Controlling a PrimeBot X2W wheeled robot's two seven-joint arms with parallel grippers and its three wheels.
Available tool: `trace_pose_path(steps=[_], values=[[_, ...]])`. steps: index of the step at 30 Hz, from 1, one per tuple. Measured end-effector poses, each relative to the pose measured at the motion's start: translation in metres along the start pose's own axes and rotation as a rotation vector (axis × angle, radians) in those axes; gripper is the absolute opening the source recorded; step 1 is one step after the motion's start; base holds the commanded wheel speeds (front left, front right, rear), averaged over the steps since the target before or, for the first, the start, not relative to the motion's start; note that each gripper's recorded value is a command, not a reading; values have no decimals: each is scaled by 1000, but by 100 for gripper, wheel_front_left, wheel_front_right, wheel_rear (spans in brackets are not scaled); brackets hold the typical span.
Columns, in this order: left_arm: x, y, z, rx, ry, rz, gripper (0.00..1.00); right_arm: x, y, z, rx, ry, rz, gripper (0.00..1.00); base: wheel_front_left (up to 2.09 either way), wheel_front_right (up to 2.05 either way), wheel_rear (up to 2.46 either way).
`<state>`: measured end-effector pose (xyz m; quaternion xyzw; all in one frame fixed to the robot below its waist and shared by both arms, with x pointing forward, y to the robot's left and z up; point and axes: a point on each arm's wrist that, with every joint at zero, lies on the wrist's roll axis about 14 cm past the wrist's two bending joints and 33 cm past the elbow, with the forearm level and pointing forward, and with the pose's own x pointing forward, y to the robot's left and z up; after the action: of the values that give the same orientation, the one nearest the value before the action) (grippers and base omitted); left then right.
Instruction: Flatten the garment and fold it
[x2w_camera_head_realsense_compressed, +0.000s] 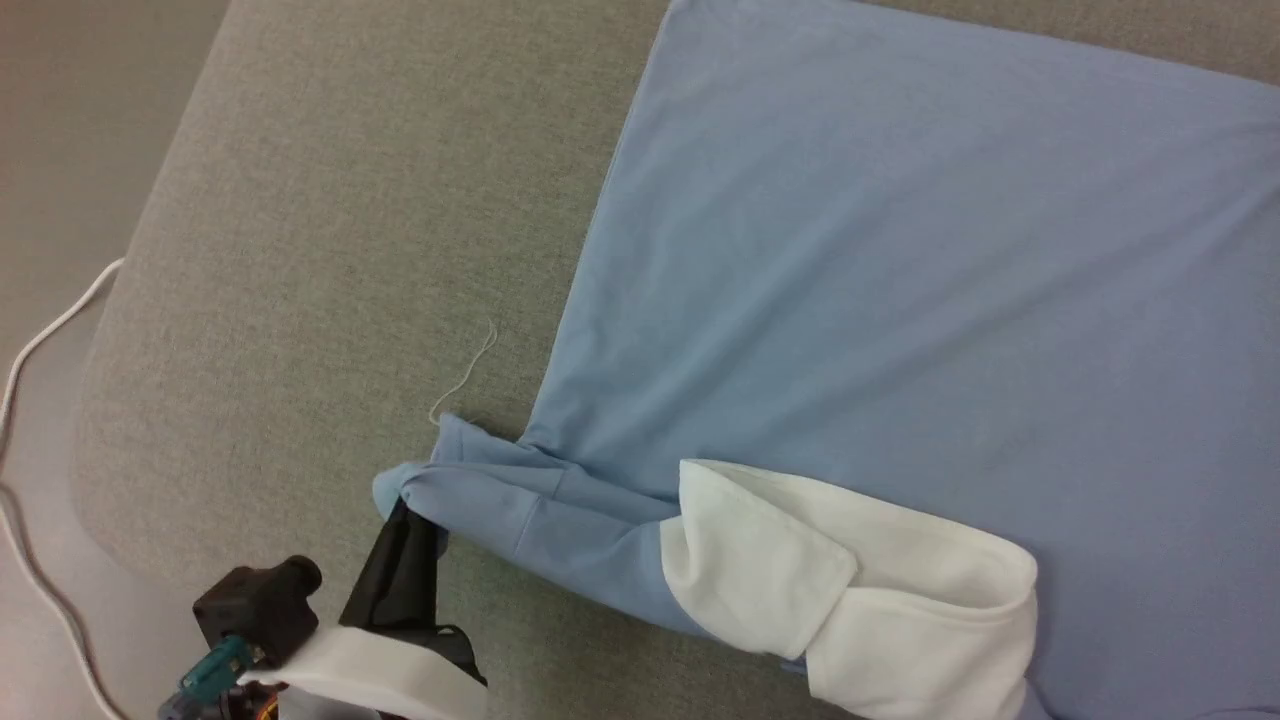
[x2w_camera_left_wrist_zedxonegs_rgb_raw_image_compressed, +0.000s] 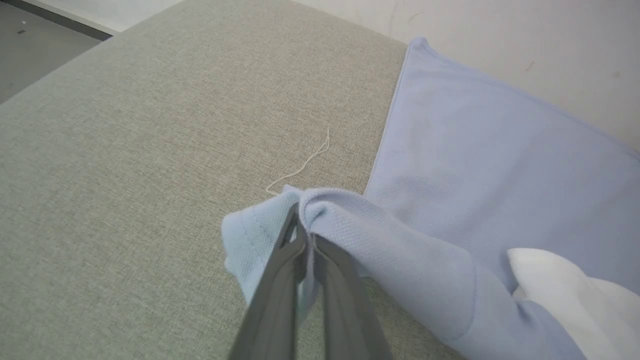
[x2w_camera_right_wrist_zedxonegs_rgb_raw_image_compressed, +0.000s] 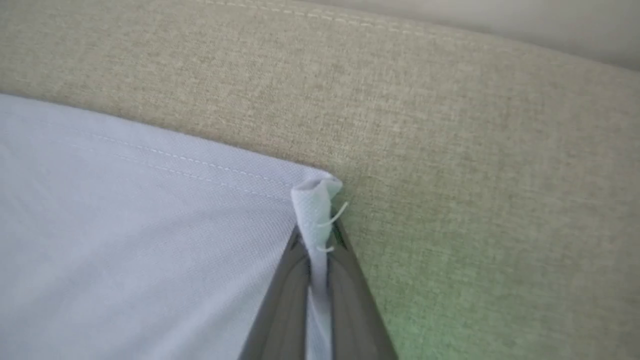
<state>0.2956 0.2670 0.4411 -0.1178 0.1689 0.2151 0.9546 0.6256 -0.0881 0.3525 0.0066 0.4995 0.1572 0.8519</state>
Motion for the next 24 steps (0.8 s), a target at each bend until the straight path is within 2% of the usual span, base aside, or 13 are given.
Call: trace_pose_path(steps=[6,10,14,19,22,24], values=[[-2,2,10,9,-32,-24,0,-26,18,24,-145,-179,-3,0,0,0,0],[-8,7,20,20,-64,-35,0,-71,20,49,-265,-334,-22,0,0,0,0],[-19,10,24,17,-76,-48,0,-124,9,55,-323,-445,-40,0,0,0,0],[-24,1,33,24,-100,-102,0,-182,-18,26,-318,-513,-54,0,0,0,0],[-23,-11,36,28,-106,-146,0,-207,-50,-16,-278,-496,-108,0,0,0,0],[-23,-19,37,32,-104,-173,0,-221,-73,-57,-236,-452,-154,0,0,0,0]])
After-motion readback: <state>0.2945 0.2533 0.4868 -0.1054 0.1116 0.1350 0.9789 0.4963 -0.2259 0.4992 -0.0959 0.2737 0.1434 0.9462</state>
